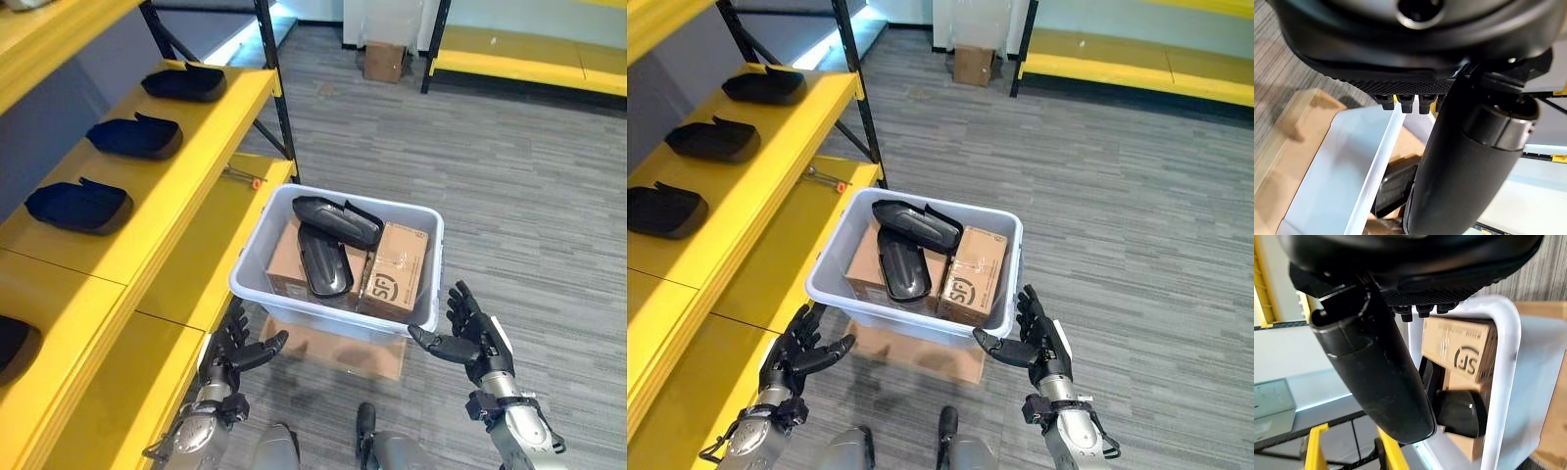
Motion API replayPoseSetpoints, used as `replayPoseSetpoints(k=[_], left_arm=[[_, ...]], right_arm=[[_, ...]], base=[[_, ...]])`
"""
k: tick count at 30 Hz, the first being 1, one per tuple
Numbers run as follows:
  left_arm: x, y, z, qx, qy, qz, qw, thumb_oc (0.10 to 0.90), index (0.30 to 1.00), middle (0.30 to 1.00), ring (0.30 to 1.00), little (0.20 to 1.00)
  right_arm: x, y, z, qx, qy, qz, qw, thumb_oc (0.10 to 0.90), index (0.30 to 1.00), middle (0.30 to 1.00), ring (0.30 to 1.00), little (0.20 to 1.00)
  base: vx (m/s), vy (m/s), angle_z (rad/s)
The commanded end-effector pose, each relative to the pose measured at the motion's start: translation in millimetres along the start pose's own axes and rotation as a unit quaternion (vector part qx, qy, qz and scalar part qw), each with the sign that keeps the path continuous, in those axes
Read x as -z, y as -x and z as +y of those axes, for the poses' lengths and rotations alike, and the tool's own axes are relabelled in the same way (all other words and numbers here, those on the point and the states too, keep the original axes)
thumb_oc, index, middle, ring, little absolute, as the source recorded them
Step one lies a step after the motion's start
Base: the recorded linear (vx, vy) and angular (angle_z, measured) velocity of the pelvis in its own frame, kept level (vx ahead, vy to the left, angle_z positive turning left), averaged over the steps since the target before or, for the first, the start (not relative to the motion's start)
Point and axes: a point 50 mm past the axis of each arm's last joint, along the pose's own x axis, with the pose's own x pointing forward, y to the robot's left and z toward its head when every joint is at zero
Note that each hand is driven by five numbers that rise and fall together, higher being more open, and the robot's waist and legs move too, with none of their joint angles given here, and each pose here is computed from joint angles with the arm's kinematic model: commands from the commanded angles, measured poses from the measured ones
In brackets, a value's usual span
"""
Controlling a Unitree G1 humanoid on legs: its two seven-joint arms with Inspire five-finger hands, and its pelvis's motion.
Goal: Move parts from the plastic box to the shelf.
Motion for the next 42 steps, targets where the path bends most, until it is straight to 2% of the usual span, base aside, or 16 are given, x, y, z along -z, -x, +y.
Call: replayPoseSetpoints(k=[1, 19, 28, 34, 42], left_arm=[[-50, -7, 4, 0.000, -0.001, -0.127, 0.992, 0.900, 1.000, 1.000, 1.000, 1.000], [-57, -10, 5, 0.025, -0.032, -0.129, 0.991, 0.900, 1.000, 1.000, 1.000, 1.000], [-55, -9, 7, 0.027, -0.035, -0.121, 0.992, 0.900, 1.000, 1.000, 1.000, 1.000], [-53, -9, 7, 0.037, -0.041, -0.113, 0.992, 0.900, 1.000, 1.000, 1.000, 1.000], [-50, -10, 3, 0.067, -0.042, -0.098, 0.992, 0.900, 1.000, 1.000, 1.000, 1.000]], right_arm=[[-40, 0, -5, 0.002, 0.000, -0.112, 0.994, 0.900, 1.000, 1.000, 1.000, 1.000], [-32, -1, 7, -0.019, 0.001, -0.094, 0.995, 0.900, 1.000, 1.000, 1.000, 1.000], [-37, -2, 8, -0.031, 0.035, -0.101, 0.994, 0.900, 1.000, 1.000, 1.000, 1.000], [-56, -10, -7, -0.013, 0.118, -0.130, 0.984, 0.900, 1.000, 1.000, 1.000, 1.000], [-104, -36, -16, -0.013, 0.243, -0.192, 0.951, 0.900, 1.000, 1.000, 1.000, 1.000]], base=[[0.16, 0.187, -0.73], [0.09, 0.156, -0.25], [0.03, 0.038, -0.10], [0.04, -0.017, 0.01], [0.02, -0.032, 0.10]])
